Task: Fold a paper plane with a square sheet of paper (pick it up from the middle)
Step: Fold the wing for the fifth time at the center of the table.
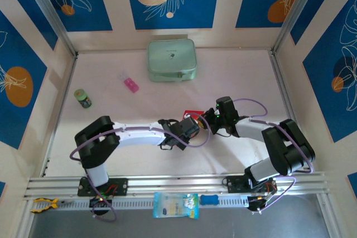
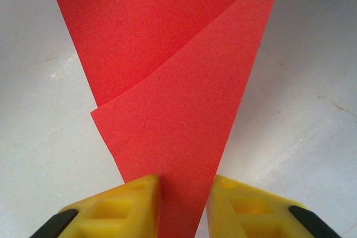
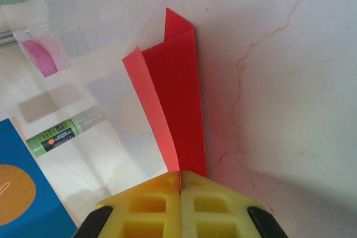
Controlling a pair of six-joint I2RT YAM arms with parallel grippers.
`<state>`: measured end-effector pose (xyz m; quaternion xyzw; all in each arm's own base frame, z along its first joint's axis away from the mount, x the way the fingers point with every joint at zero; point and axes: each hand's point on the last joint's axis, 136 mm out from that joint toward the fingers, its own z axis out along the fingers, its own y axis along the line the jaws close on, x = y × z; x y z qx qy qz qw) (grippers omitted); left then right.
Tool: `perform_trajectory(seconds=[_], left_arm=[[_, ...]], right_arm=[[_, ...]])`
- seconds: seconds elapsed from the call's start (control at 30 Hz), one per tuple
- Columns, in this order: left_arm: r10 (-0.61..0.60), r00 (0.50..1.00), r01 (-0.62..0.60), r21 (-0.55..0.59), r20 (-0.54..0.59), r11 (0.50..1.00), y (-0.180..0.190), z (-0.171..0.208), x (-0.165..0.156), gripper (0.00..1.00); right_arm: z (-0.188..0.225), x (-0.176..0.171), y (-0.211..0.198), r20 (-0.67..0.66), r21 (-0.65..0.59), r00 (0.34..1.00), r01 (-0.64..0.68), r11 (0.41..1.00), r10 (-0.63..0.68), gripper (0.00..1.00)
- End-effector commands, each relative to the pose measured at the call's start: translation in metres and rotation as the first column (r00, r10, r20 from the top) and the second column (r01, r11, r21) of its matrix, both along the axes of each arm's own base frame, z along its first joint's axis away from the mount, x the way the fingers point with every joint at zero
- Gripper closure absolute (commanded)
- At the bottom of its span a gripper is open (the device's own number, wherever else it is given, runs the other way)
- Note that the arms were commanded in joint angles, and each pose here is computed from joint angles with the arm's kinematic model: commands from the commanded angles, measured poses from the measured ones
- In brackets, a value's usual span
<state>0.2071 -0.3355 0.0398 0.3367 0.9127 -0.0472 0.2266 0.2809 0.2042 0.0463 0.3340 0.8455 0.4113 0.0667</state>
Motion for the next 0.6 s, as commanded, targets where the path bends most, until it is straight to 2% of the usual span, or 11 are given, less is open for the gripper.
perform_trajectory(seconds=[0.0, 0.23, 0.57], left_arm=[[-0.003, 1.000, 0.003, 0.032, 0.023, 0.999, 0.0006, 0.0038, 0.0016, 0.73], [0.005, 0.999, -0.008, 0.050, 0.045, 0.999, 0.0011, 0.0066, 0.0065, 0.69], [0.004, 0.999, -0.008, 0.074, 0.053, 0.997, 0.0019, 0.0070, 0.0090, 0.73]], right_arm=[[0.0071, -0.0008, 0.0014, 0.007, 0.009, 1.000, 0.003, 1.000, -0.003, 0.97], [0.0093, -0.0012, 0.0019, 0.009, 0.014, 1.000, 0.004, 1.000, -0.004, 0.98], [0.0090, -0.0015, 0.0015, 0.008, 0.015, 1.000, 0.005, 1.000, -0.005, 0.97]])
